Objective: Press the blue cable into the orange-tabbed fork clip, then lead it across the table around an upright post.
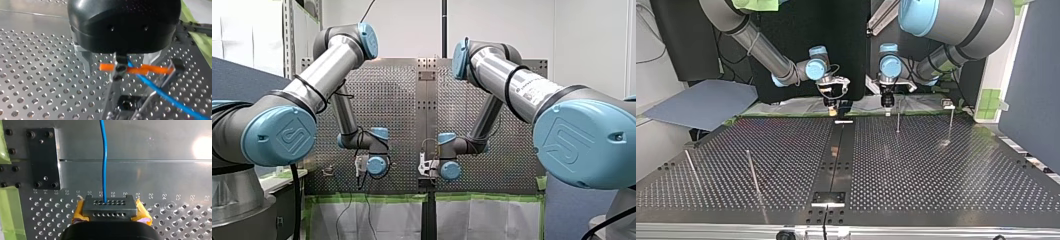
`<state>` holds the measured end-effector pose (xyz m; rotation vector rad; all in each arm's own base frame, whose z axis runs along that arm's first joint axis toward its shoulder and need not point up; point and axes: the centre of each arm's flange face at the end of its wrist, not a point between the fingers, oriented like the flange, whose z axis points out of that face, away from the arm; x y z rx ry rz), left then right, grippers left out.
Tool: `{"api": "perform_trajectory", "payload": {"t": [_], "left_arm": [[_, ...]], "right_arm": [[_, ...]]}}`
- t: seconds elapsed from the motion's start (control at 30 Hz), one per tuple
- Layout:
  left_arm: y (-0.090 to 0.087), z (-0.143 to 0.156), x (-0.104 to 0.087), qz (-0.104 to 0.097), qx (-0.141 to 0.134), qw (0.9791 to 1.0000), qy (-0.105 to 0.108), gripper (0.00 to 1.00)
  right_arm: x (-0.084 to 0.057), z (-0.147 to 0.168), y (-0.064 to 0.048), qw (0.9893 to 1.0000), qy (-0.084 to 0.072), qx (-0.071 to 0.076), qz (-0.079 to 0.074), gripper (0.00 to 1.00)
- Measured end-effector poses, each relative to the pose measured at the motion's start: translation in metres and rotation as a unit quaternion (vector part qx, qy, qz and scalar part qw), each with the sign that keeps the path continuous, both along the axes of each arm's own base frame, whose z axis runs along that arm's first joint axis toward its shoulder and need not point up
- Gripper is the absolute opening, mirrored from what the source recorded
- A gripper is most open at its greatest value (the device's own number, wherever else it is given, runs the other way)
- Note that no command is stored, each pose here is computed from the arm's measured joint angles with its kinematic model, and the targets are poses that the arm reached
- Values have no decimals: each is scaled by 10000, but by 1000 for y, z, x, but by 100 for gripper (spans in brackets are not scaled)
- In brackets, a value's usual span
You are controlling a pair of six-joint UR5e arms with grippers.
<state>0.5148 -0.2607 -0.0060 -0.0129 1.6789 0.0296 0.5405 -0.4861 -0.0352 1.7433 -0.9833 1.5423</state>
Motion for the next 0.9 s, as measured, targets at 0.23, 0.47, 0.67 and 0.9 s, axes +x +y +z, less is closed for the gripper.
{"api": "perform_trajectory", "payload": {"t": [0.23,0.47,0.67,0.9], "left_arm": [[-1,0,-1,15,80,10000,16,100],[-3,0,-3,16,107,9999,18,64],[-3,-1,-3,32,111,9999,21,0],[-1,0,-4,172,168,9997,16,0]], "right_arm": [[1,0,0,10000,-4,-5,7,0],[1,1,0,10000,-5,-7,5,0],[1,1,0,10000,-7,-9,5,0],[1,1,-1,10000,-9,-11,3,0]]}}
